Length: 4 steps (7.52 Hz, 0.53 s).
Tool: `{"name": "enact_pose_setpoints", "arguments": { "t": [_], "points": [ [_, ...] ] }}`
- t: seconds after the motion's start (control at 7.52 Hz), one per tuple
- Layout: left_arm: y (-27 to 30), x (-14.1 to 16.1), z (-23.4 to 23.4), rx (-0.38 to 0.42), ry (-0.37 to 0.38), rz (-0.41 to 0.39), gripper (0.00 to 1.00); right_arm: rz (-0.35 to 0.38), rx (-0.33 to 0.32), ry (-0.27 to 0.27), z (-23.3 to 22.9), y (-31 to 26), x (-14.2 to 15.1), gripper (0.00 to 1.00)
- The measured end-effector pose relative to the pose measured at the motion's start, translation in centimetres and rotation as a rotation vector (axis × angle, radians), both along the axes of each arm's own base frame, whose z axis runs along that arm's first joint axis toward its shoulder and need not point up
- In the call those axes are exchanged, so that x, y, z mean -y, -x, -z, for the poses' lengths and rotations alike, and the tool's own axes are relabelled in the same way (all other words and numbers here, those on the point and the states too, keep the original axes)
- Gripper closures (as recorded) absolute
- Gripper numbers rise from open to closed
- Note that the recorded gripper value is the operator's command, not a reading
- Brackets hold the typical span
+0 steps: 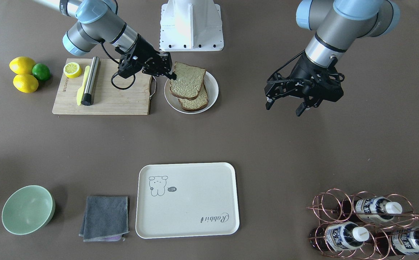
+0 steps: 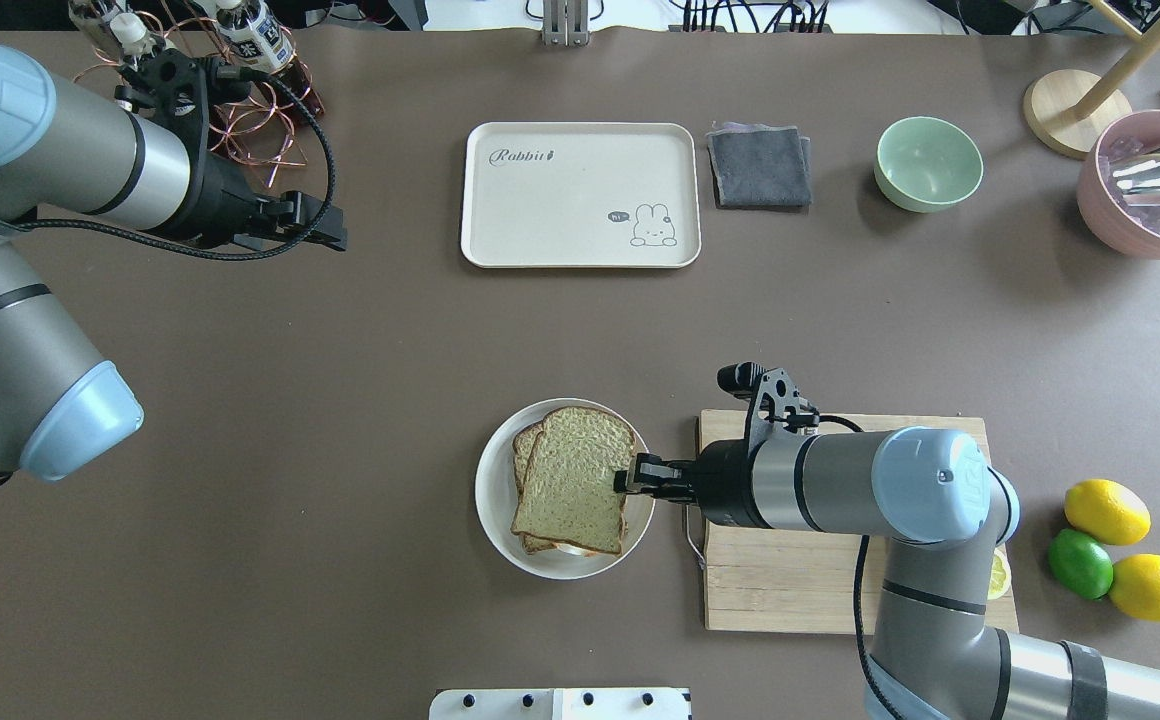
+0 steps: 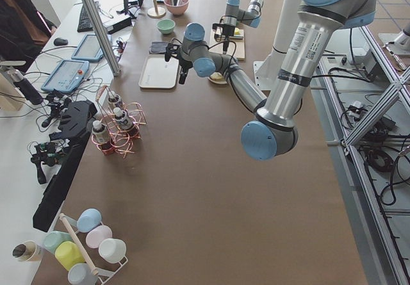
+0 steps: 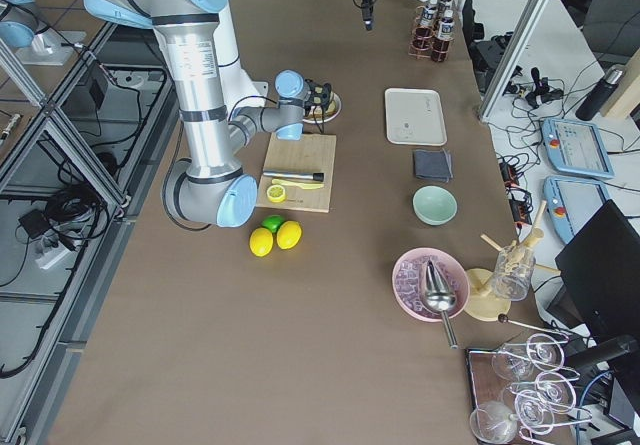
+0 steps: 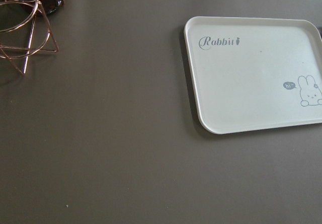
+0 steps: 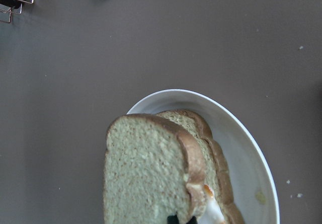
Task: Make sandwich and place on tray
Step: 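Lift the bread slice and lay it over the egg on the white plate, then release the bread and raise the right gripper while the left gripper approaches the plate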
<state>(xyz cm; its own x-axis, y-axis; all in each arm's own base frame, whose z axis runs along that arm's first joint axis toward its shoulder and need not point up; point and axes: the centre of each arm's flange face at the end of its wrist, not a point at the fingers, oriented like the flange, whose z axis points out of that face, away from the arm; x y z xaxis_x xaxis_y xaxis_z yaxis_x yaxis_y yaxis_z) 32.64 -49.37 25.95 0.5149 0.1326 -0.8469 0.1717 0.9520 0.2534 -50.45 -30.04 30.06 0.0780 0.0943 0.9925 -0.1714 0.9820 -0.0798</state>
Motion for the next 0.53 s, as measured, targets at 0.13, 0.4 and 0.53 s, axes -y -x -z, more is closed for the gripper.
{"name": "enact_pose_setpoints", "arguments": {
  "t": [0.13, 0.4, 0.53],
  "points": [
    [-0.1, 0.2, -0.2, -0.003, -0.003, 0.000, 0.02, -0.003, -0.006, 0.000, -0.1, 0.7, 0.2, 1.00],
    [-0.3, 0.4, -0.7, -0.006, -0.004, 0.001, 0.02, 0.002, -0.016, -0.001, -0.4, 1.7, 0.1, 0.93],
    [-0.4, 0.5, -0.8, -0.006, -0.004, 0.001, 0.02, 0.006, -0.018, -0.002, -0.5, 1.9, -0.1, 0.01]
  ]
}}
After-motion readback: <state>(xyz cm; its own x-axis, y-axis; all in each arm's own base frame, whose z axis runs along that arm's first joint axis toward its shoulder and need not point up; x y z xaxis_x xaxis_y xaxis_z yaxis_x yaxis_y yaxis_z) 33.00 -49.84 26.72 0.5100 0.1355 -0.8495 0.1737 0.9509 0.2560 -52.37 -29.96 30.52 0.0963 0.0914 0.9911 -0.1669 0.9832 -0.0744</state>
